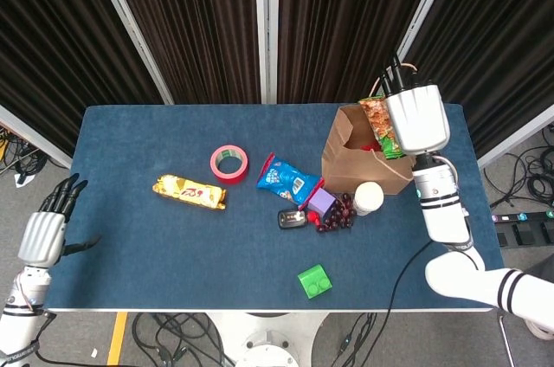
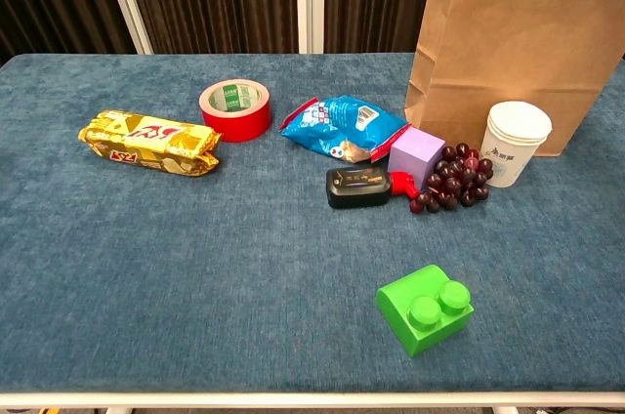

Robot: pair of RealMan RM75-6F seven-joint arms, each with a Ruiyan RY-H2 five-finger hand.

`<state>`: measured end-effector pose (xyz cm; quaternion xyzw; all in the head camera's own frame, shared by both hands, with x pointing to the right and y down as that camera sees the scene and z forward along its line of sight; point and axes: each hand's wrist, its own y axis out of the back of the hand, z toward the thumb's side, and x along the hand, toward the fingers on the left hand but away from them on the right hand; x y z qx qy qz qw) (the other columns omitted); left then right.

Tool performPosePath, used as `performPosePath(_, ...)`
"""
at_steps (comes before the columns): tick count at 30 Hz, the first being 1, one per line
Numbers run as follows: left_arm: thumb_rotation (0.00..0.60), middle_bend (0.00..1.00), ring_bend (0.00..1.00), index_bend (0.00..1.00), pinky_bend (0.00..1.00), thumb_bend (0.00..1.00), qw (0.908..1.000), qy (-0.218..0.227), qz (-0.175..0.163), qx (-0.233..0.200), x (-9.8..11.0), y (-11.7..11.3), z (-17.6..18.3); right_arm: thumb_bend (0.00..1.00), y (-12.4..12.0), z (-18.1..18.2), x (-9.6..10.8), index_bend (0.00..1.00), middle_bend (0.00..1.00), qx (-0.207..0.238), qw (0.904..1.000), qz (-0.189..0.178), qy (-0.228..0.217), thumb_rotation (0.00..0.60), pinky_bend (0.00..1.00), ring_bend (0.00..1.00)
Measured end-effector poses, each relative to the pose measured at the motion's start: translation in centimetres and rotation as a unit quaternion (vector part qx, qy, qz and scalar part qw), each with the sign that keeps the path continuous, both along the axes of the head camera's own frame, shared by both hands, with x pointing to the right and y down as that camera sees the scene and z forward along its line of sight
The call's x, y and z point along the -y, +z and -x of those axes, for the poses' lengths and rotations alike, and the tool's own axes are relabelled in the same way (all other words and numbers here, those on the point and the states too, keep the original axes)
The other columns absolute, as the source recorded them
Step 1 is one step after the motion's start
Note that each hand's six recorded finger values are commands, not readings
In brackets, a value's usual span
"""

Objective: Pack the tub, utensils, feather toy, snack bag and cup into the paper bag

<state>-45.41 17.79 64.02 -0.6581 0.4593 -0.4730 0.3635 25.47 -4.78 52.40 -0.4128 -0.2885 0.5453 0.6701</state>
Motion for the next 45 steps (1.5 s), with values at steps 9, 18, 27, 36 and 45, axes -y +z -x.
performPosePath(9,0.6,0.09,0.04,0.11,0.2,0.08,1.0,0.003,-0.004,-0.006,0.1,-0.2,-0.5,0.0,-2.6,-0.3,-0.5,0.15,0.11,-0.005,1.0,0.003,0.001,0.6,0.72,0.33)
performPosePath(18,0.6,0.09,0.03,0.11,0.2,0.08,1.0,0.004,-0.003,-0.006,0.3,-0.2,-0.6,0.0,-4.4,0.5,-2.7,0.27,0.27,0.167,0.9852,0.026,-0.027,0.6,0.72,0.44)
performPosePath(27,0.6,0.09,0.03,0.11,0.2,0.08,0.9999,0.007,-0.006,-0.006,0.3,-0.4,-0.8,0.0,-4.5,-0.8,-9.3,0.35,0.36,0.201,0.9728,0.075,-0.088,0.6,0.72,0.48)
performPosePath(36,0.6,0.09,0.04,0.11,0.2,0.08,0.9999,0.013,-0.005,-0.008,0.2,-0.3,-1.4,0.0,-0.2,-5.5,-16.0,0.4,0.39,0.158,0.9679,0.185,-0.063,0.6,0.72,0.47)
performPosePath(45,0.6,0.09,0.03,0.11,0.2,0.08,0.9999,0.01,-0.003,-0.006,0.2,-0.3,-1.2,0.0,6.1,-7.1,-18.6,0.34,0.34,0.107,0.9526,0.282,-0.04,0.6,0.59,0.26)
